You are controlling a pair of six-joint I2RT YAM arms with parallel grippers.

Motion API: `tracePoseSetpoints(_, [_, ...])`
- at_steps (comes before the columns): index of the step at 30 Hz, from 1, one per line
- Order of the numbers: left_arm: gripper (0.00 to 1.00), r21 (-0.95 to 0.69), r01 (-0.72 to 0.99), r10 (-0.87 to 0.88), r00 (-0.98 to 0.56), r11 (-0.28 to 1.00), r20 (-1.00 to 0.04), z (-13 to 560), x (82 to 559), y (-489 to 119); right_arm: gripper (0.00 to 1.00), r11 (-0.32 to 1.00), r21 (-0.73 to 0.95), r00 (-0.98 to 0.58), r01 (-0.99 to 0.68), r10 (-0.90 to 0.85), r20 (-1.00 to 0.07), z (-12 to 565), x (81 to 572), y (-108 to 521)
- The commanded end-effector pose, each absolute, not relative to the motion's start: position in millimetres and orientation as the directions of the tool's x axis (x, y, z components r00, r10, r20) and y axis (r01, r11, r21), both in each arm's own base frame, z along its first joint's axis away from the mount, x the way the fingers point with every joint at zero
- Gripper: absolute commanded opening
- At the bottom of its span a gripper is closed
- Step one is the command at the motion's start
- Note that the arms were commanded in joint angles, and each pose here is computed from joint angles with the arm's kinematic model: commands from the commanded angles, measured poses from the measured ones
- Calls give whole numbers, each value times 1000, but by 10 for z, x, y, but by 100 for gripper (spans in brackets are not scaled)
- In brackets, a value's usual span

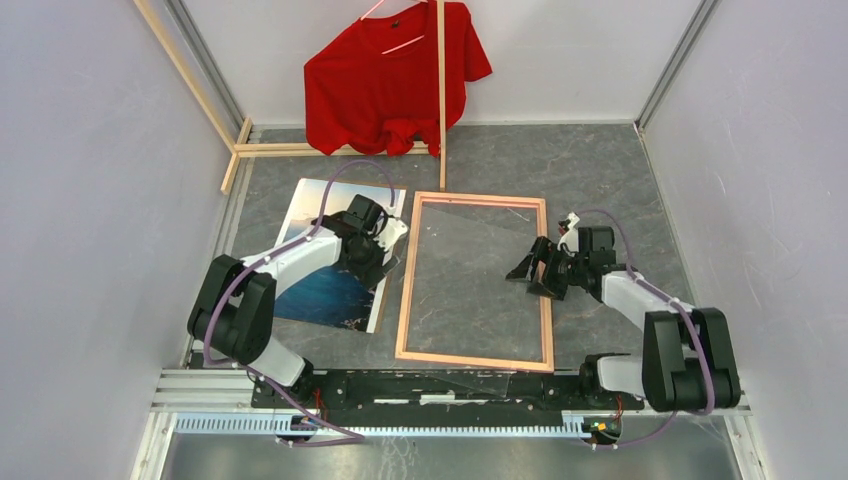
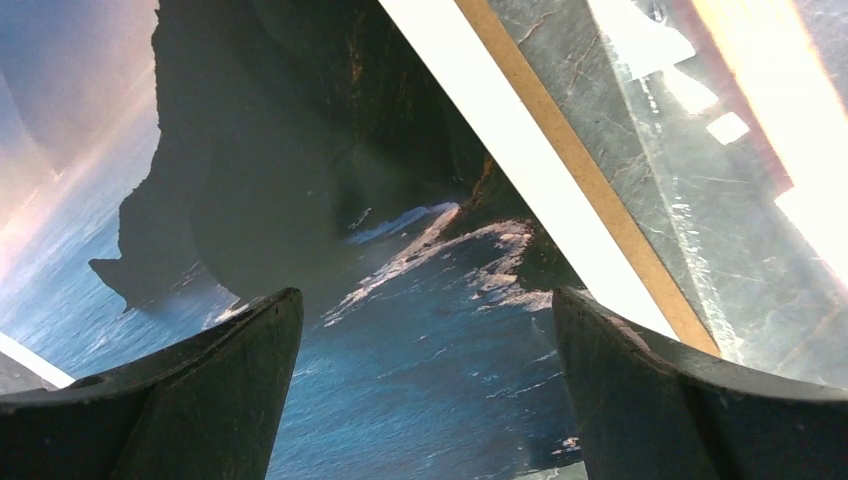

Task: Put the photo into the frame
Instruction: Place the photo frame item in the photo frame.

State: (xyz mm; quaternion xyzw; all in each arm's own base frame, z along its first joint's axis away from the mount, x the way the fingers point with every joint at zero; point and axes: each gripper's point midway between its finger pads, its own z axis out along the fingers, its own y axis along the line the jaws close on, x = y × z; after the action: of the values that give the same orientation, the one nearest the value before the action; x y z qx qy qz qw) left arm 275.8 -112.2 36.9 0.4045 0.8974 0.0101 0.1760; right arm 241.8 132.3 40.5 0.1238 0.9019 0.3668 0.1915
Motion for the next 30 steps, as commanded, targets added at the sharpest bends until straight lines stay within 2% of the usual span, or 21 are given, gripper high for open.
tracePoseSetpoints(1, [99,242,732,761,-545,637,-352,493,2891,-1158,89,807,577,-882,123,356,-310,264,2280,1072])
tracePoseSetpoints(8, [99,254,738,772,-536,625,-342,447,2872,-1186,91,833,543,-872,105,340,-351,368,2088,1077])
tracePoseSetpoints(19, [98,280,726,771,-531,628,-351,486,2932,-1192,83,771,626,-907,113,337,-252,283,1537,1319])
tracePoseSetpoints(23, [98,285,723,771,-532,629,-351,492,2941,-1189,79,762,634,-917,131,337,-215,209,1414,1366])
tracePoseSetpoints(26, [98,283,717,761,-527,637,-378,560,2992,-1256,72,739,653,-916,164,361,-178,111,1354,1417])
tracePoseSetpoints(30, [98,279,723,765,-525,632,-373,539,2973,-1289,71,723,670,-918,170,363,-158,71,1337,1489])
